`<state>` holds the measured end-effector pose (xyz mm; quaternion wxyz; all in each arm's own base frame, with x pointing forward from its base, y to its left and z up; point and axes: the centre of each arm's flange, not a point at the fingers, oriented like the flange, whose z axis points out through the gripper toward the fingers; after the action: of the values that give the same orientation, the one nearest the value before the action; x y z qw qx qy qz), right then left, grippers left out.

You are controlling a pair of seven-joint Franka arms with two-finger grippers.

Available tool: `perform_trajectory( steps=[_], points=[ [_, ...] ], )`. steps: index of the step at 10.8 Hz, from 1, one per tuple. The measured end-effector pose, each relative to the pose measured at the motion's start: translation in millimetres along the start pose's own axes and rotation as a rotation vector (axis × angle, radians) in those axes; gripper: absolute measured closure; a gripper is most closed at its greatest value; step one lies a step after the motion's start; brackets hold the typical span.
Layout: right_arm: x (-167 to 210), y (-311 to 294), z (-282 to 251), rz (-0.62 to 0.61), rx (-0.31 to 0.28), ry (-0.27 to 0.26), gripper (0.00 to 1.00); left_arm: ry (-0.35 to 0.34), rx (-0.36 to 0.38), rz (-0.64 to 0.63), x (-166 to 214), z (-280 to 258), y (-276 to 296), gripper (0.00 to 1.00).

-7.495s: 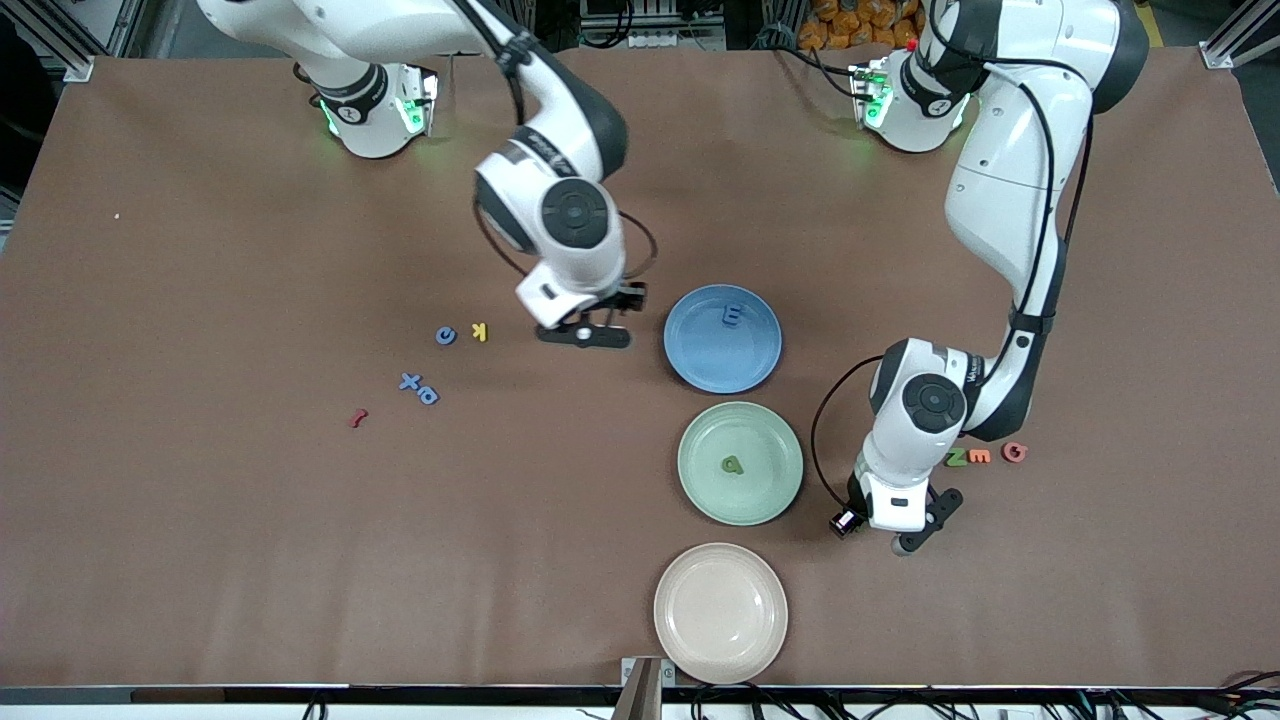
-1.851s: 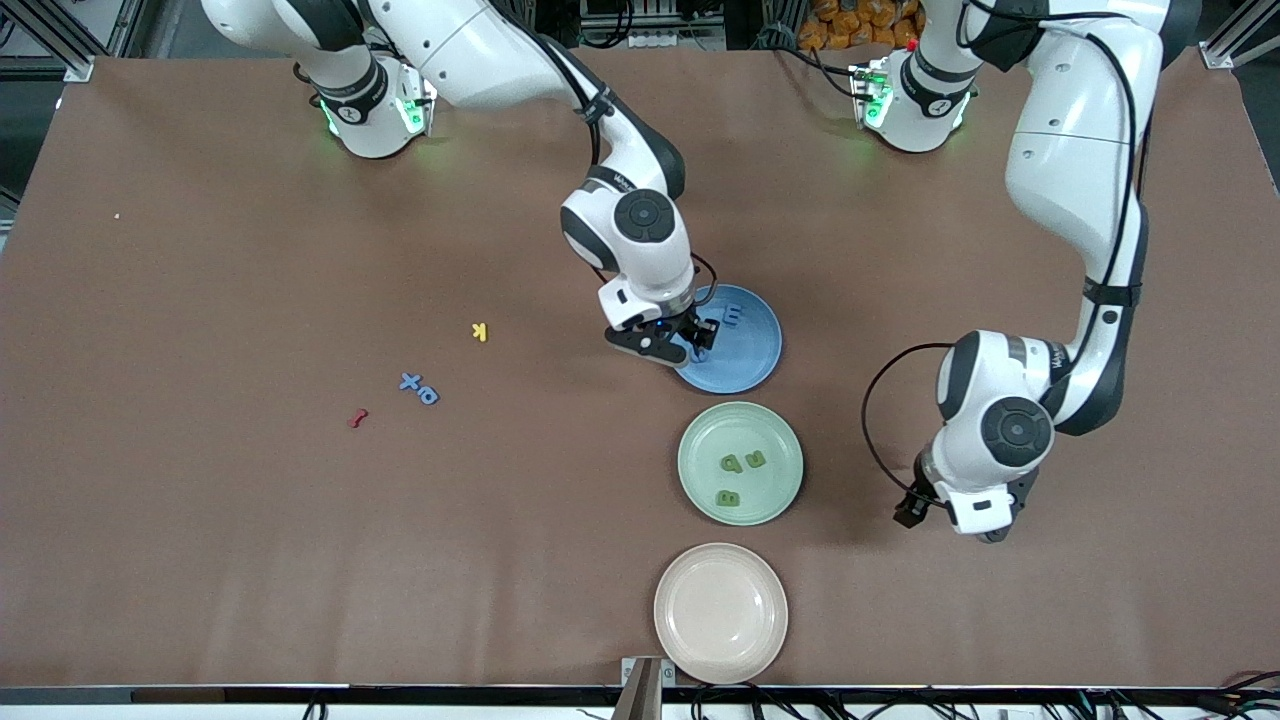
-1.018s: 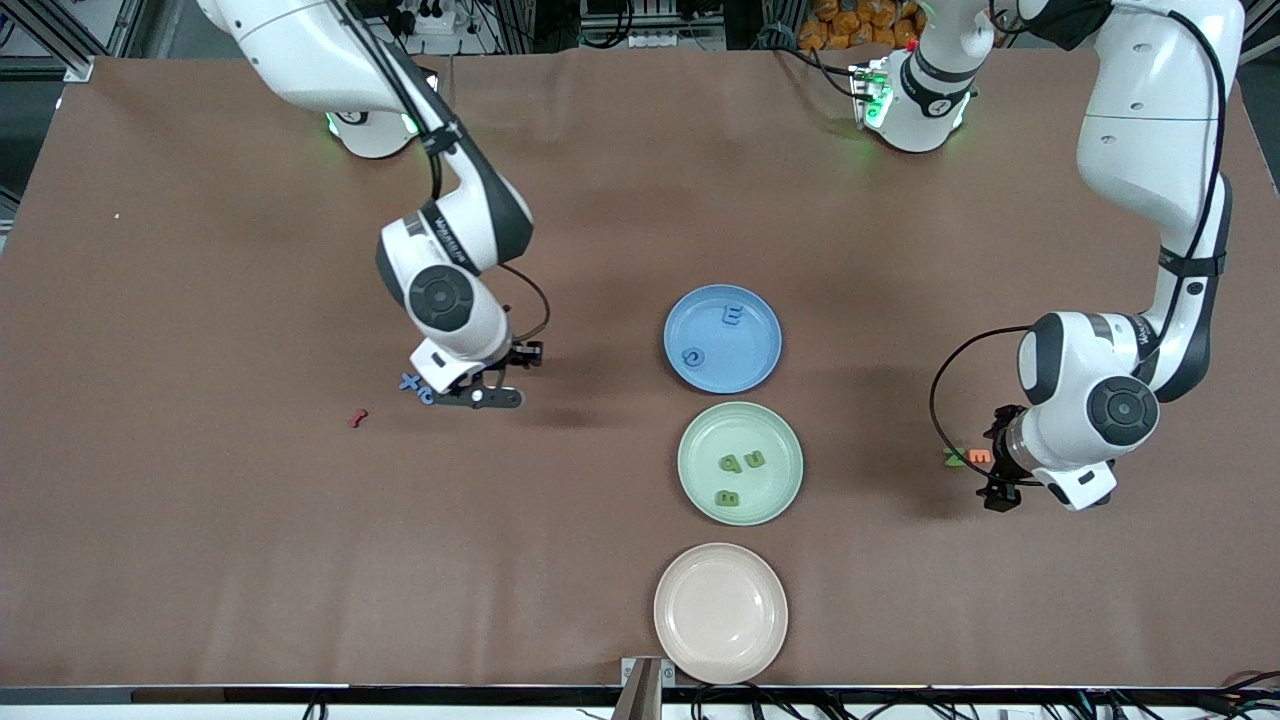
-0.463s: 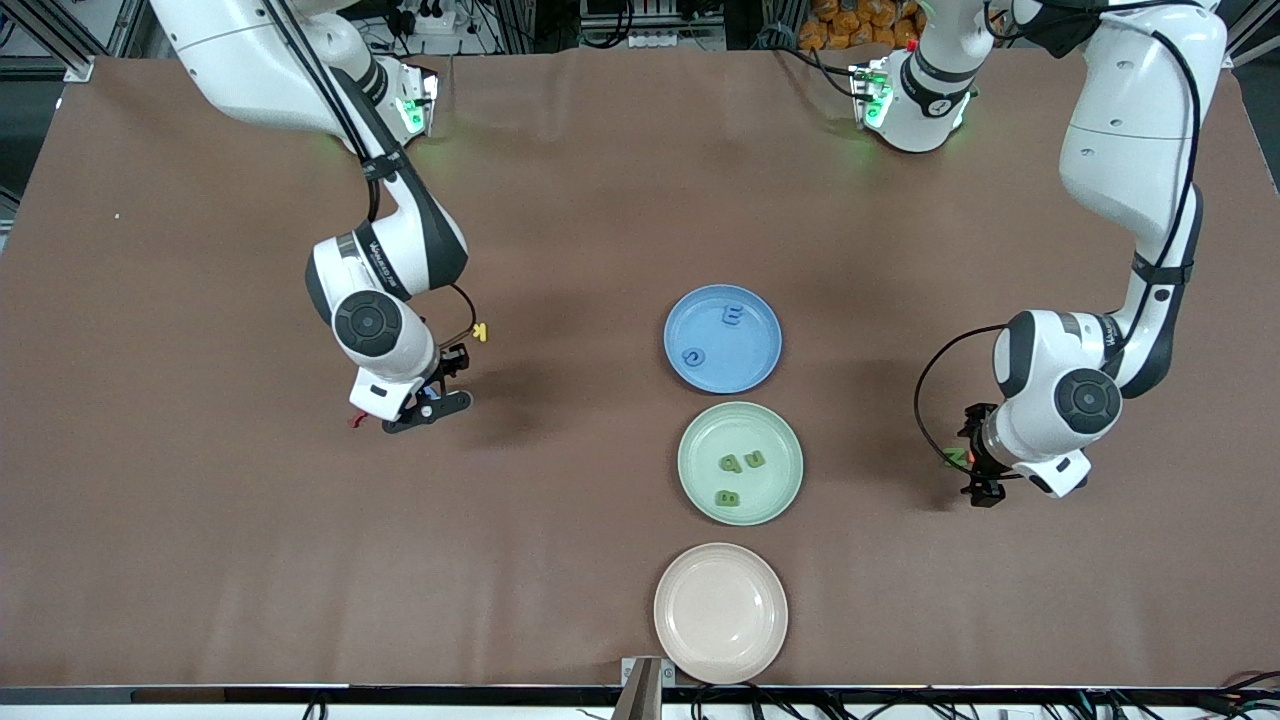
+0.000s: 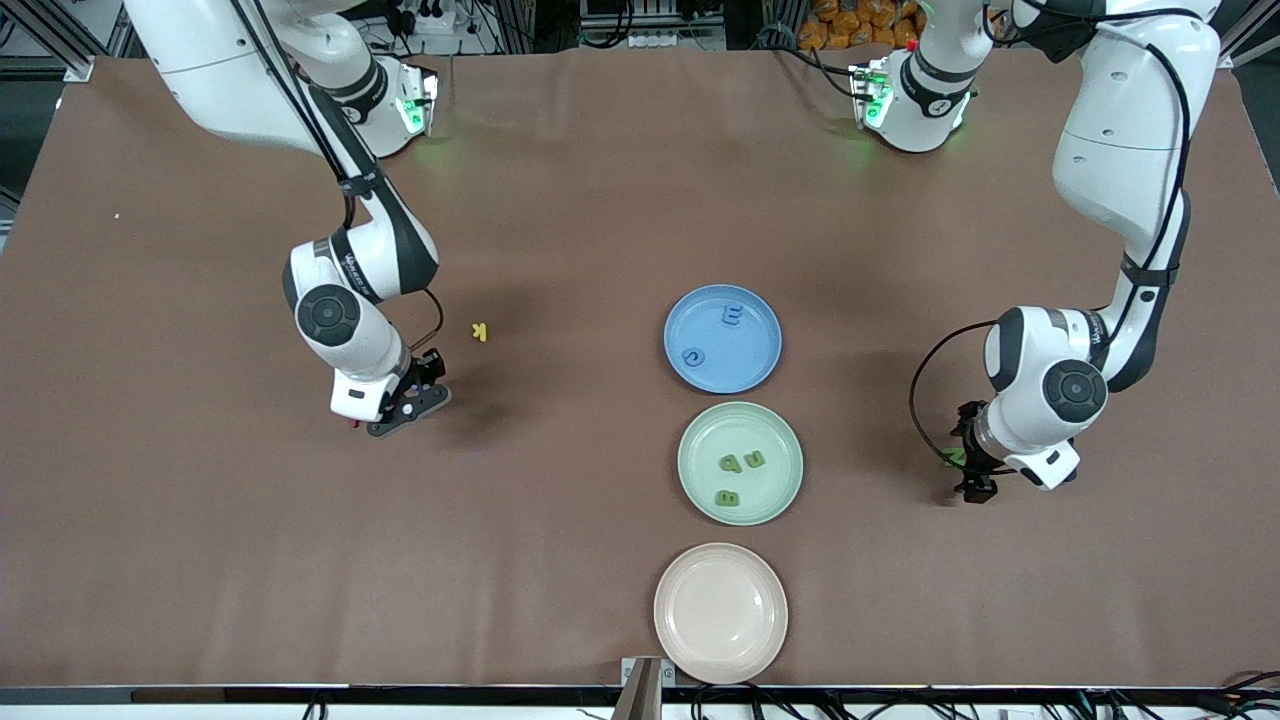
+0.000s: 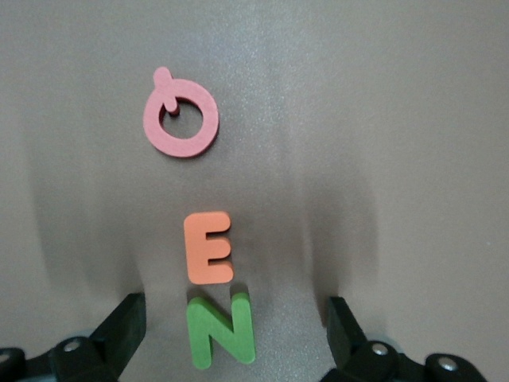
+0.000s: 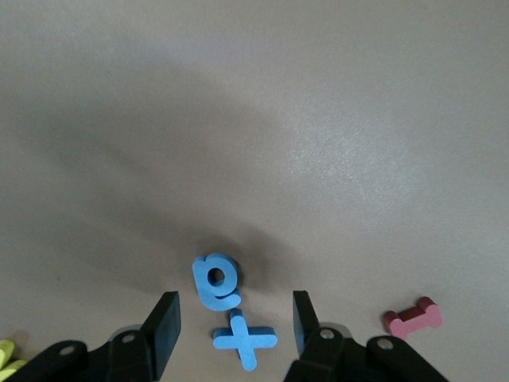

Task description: Sort letters by color into matching plates

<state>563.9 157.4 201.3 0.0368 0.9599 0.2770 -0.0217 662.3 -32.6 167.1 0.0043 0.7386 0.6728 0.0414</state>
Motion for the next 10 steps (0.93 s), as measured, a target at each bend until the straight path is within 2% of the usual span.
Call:
perform_trajectory(
  steps=[1, 5, 6, 7, 8, 10],
  points=[
    [-1.7, -1.9, 3.3, -0.006, 0.0, 0.009, 0.35, 0.0, 0.0, 0.0, 0.0, -0.2, 0.1, 0.04],
    [-8.6, -14.2, 21.9, -0.023, 0.004, 0.052, 0.37, 0.001, -0.018, -0.025, 0.8, -10.2, 3.6, 0.61],
    [-10.1, -15.5, 26.7, -0.024, 0.004, 0.061, 0.41, 0.002, -0.027, -0.03, 2.2, -16.3, 5.5, 0.65],
    [-9.7, -16.8, 27.4, -0.026, 0.004, 0.07, 0.46, 0.002, -0.032, -0.034, 2.2, -17.7, 6.8, 0.65],
    [-9.6, -17.0, 27.4, -0.028, 0.003, 0.073, 0.47, 0.001, -0.041, -0.036, 1.6, -19.7, 8.9, 0.65],
    [-7.8, -16.6, 23.9, -0.03, 0.0, 0.086, 0.69, -0.006, -0.085, -0.037, -5.1, -35.2, 22.8, 0.66]
  ],
)
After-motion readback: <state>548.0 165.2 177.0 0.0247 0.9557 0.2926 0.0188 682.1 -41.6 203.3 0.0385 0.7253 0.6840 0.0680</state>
